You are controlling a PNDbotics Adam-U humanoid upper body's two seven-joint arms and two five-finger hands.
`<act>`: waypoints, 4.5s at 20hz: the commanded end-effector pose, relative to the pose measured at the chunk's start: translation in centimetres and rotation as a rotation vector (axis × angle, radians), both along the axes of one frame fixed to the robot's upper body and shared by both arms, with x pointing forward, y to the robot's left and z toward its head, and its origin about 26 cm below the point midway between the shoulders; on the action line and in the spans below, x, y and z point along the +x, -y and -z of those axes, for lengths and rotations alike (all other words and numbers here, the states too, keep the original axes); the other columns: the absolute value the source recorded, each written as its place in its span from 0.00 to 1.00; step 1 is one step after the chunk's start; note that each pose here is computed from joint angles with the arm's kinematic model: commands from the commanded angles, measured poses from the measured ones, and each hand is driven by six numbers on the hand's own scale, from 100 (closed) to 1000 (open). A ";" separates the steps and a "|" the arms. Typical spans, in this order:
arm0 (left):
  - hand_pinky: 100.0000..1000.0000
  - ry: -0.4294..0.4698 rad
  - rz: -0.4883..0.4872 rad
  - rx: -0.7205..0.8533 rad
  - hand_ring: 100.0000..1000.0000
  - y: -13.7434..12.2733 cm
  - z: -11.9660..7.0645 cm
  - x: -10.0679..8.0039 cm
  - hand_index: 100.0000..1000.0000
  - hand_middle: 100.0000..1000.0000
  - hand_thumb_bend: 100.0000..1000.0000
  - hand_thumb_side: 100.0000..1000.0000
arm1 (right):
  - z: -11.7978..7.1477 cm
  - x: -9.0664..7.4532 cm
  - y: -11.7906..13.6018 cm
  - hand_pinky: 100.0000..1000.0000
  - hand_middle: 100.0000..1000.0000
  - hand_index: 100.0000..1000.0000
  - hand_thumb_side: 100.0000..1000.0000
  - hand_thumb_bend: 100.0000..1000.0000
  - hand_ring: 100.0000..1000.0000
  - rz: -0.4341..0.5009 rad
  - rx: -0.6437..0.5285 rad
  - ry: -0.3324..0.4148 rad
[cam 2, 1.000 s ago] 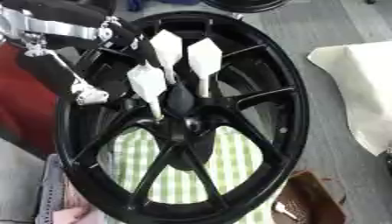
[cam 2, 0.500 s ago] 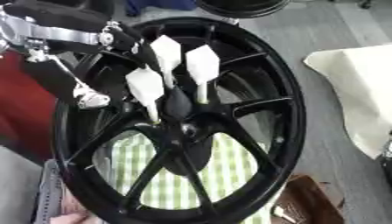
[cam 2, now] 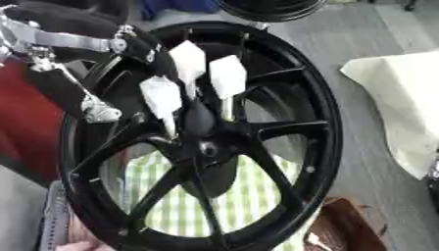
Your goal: Pull the pin out of the wheel hub.
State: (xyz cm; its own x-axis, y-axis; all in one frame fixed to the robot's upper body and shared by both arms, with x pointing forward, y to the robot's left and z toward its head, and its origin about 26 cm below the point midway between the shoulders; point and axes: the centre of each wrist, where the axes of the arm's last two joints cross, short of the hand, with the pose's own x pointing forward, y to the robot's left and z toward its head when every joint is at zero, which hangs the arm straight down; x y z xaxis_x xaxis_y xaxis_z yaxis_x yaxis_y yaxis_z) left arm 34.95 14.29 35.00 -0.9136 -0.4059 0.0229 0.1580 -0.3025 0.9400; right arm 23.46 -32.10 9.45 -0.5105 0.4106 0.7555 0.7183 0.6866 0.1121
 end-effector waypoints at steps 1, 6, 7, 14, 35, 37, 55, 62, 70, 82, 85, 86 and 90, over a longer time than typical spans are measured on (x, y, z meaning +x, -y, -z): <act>0.89 0.035 -0.010 0.033 0.76 -0.3 -0.2 0.0 0.84 0.76 0.10 0.00 | -0.4 0.0 0.1 0.36 0.50 0.51 0.21 0.25 0.57 -0.003 0.000 0.016; 0.90 0.048 -0.002 0.044 0.76 -0.3 0.0 0.3 0.85 0.77 0.09 0.00 | -0.5 0.0 0.0 0.36 0.50 0.50 0.21 0.25 0.57 -0.007 0.008 0.020; 0.90 0.047 -0.001 0.045 0.76 -0.3 0.0 0.3 0.86 0.77 0.09 0.00 | -0.5 0.1 0.0 0.36 0.50 0.50 0.21 0.25 0.57 -0.007 0.010 0.020; 0.90 0.051 0.013 0.035 0.77 -0.2 -0.3 0.2 0.87 0.78 0.07 0.01 | -0.5 0.1 0.0 0.36 0.50 0.50 0.21 0.25 0.57 -0.008 0.013 0.021; 0.93 0.095 0.050 -0.028 0.82 0.2 -2.6 -1.2 0.86 0.80 0.07 0.00 | -0.7 0.4 -0.5 0.36 0.50 0.50 0.24 0.23 0.57 -0.018 0.040 0.028; 0.92 0.096 0.049 -0.028 0.82 0.2 -2.6 -1.3 0.86 0.80 0.08 0.00 | -0.7 0.4 -0.5 0.36 0.50 0.50 0.24 0.23 0.57 -0.018 0.041 0.029; 0.92 0.098 -0.020 0.057 0.86 0.2 -0.4 1.4 0.86 0.84 0.14 0.00 | -0.9 0.8 -1.1 0.36 0.50 0.50 0.24 0.23 0.57 -0.038 0.058 0.043; 0.89 0.109 -0.032 0.074 0.80 0.2 -0.1 2.0 0.85 0.79 0.09 0.02 | -0.9 1.0 -1.4 0.36 0.50 0.50 0.25 0.23 0.57 -0.046 0.061 0.046; 0.83 0.094 -0.028 0.035 0.64 0.2 -0.7 1.6 0.72 0.58 0.00 0.08 | -0.9 1.0 -1.7 0.36 0.50 0.50 0.25 0.23 0.58 -0.051 0.071 0.036; 0.73 0.072 -0.063 -0.090 0.41 -0.2 -3.6 0.2 0.40 0.26 0.00 0.14 | -0.8 1.0 -1.8 0.36 0.50 0.50 0.25 0.23 0.58 -0.048 0.078 0.030; 0.73 0.074 -0.061 -0.122 0.41 -0.3 -4.6 -0.2 0.39 0.25 0.00 0.14 | -0.8 1.0 -1.7 0.36 0.50 0.50 0.25 0.23 0.58 -0.044 0.078 0.028; 0.73 0.076 -0.060 -0.136 0.41 -0.5 -5.1 -0.4 0.39 0.25 0.00 0.15 | -0.8 1.0 -1.6 0.36 0.50 0.50 0.25 0.23 0.58 -0.043 0.076 0.027; 0.74 0.066 -0.061 -0.208 0.40 -1.4 -6.9 -1.0 0.38 0.23 0.00 0.17 | -0.7 0.9 -1.6 0.36 0.50 0.50 0.26 0.23 0.58 -0.039 0.072 0.023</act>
